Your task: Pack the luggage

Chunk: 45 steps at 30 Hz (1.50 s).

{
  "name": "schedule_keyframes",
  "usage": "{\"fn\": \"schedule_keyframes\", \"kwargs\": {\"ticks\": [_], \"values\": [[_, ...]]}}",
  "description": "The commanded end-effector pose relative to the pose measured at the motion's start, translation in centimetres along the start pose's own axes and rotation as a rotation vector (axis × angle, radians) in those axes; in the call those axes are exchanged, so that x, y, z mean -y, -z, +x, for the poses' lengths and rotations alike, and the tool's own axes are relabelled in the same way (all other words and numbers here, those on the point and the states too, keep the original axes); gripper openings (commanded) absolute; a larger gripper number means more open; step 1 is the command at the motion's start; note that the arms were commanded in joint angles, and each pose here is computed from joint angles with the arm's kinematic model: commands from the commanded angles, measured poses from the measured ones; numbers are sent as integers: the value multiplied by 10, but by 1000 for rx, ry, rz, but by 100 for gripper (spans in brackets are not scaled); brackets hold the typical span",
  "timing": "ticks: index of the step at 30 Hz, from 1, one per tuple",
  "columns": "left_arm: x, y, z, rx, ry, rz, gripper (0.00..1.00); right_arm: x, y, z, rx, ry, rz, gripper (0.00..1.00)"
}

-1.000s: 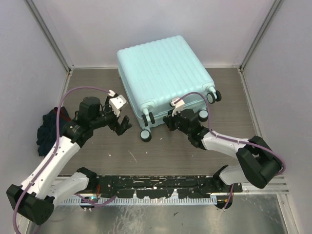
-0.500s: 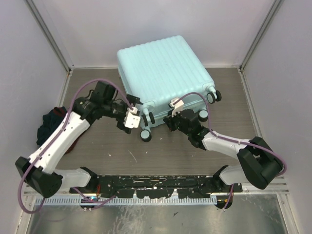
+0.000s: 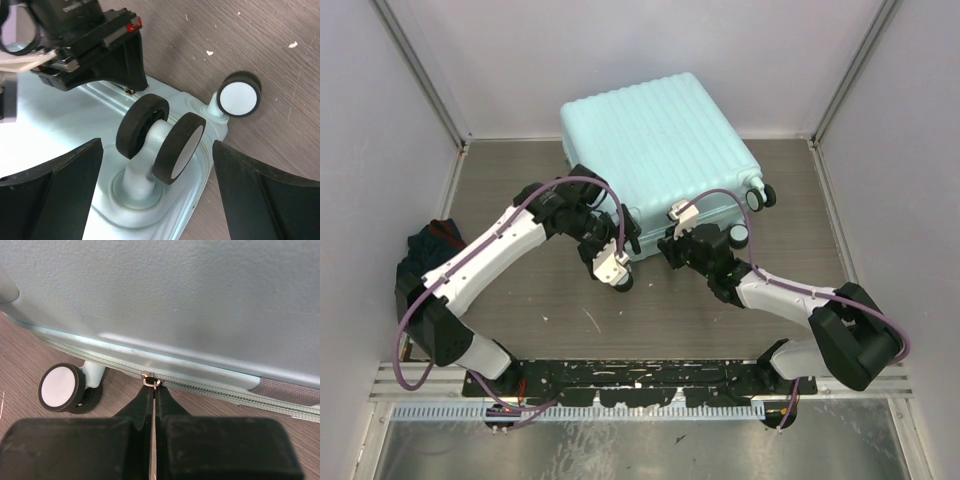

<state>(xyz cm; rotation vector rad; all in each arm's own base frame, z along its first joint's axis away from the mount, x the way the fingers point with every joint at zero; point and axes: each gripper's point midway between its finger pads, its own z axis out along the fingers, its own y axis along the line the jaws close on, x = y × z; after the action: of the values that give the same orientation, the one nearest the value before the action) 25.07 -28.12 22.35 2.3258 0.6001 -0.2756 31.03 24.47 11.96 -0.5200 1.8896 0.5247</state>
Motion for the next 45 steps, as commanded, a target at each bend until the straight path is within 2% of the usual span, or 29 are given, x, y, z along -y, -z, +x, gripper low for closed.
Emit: {"fn": "schedule_keyframes", "kwargs": {"ticks": [1,4,6,9,12,15,17,22,27,28,29,31,32,33,37,40,45], "values": [[-3,-5,0,-23,-119,56,89,18,9,-55,175,22,72,1],[-3,-14,1,-35,-117,68,83,21,10,-53,167,33,80,1],[-3,-15,-1,-34,-120,71,76,24,12,-51,161,45,88,0],[4,-15,1,-54,-131,90,56,29,15,-51,156,66,102,1],[10,-12,1,-69,-123,98,29,35,20,-53,159,83,122,1],[13,-5,1,-95,-74,91,8,44,28,-54,161,106,151,1],[15,0,3,-108,-53,86,0,52,34,-53,156,114,173,1],[28,9,11,-131,-13,98,0,87,50,-47,144,92,256,1],[37,11,6,-116,-12,95,0,94,57,-48,150,94,247,1],[35,10,3,-103,-6,80,5,90,56,-48,147,93,225,1],[33,11,0,-88,4,62,19,85,55,-48,149,88,199,1],[26,14,-10,-52,21,27,57,74,51,-49,150,71,143,1],[22,16,-15,-34,27,4,69,70,49,-49,148,71,126,1],[18,17,-20,-14,31,-23,74,66,48,-50,149,73,114,1],[-11,19,-41,49,16,-149,83,60,44,-52,147,76,86,1],[-25,12,-56,79,5,-139,85,60,43,-53,148,88,83,1],[-53,-9,-62,64,-25,-152,87,59,43,-53,148,88,79,1]]}}
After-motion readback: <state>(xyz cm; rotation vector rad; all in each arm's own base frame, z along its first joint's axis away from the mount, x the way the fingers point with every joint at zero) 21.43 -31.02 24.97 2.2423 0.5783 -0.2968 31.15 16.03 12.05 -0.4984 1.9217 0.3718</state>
